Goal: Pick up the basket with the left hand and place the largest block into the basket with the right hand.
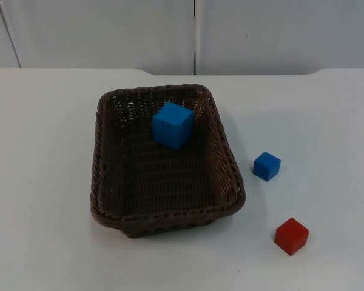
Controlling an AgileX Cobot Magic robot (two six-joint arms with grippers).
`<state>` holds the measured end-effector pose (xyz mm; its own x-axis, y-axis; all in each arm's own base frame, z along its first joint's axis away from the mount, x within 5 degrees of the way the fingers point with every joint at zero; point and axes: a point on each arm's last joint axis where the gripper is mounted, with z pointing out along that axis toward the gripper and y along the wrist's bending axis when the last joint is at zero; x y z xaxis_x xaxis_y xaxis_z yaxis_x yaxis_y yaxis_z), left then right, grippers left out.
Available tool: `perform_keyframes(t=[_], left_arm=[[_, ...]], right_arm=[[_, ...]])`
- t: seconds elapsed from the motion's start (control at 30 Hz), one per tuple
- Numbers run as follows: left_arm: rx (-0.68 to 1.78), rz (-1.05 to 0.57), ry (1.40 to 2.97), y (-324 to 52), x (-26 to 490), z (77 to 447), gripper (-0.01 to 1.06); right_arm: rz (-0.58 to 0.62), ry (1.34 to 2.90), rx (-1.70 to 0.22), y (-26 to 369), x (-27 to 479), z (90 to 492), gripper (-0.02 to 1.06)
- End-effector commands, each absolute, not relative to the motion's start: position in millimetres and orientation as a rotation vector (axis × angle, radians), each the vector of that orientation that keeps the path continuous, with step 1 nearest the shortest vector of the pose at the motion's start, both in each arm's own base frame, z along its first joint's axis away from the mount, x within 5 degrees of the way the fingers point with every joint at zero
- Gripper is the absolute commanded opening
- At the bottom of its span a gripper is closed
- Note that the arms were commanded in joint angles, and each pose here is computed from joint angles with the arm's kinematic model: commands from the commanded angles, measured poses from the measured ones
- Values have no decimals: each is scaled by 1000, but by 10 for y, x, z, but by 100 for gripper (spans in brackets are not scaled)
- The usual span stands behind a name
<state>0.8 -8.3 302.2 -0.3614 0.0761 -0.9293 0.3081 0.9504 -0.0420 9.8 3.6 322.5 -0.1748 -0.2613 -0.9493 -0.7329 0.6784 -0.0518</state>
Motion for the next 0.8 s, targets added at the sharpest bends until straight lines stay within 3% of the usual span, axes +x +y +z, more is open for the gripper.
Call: perform_keyframes(t=[0.0,0.37,0.77], left_arm=[[252,-247,1957,-68,13,2942,105],[246,-215,2013,-36,-21,2862,105],[274,-200,2083,-41,-11,2746,105]], right_arm=[[509,1740,-802,10,83,3201,84],[466,1759,-739,-208,-25,3107,84],[426,1858,-774,-162,22,2908,84]])
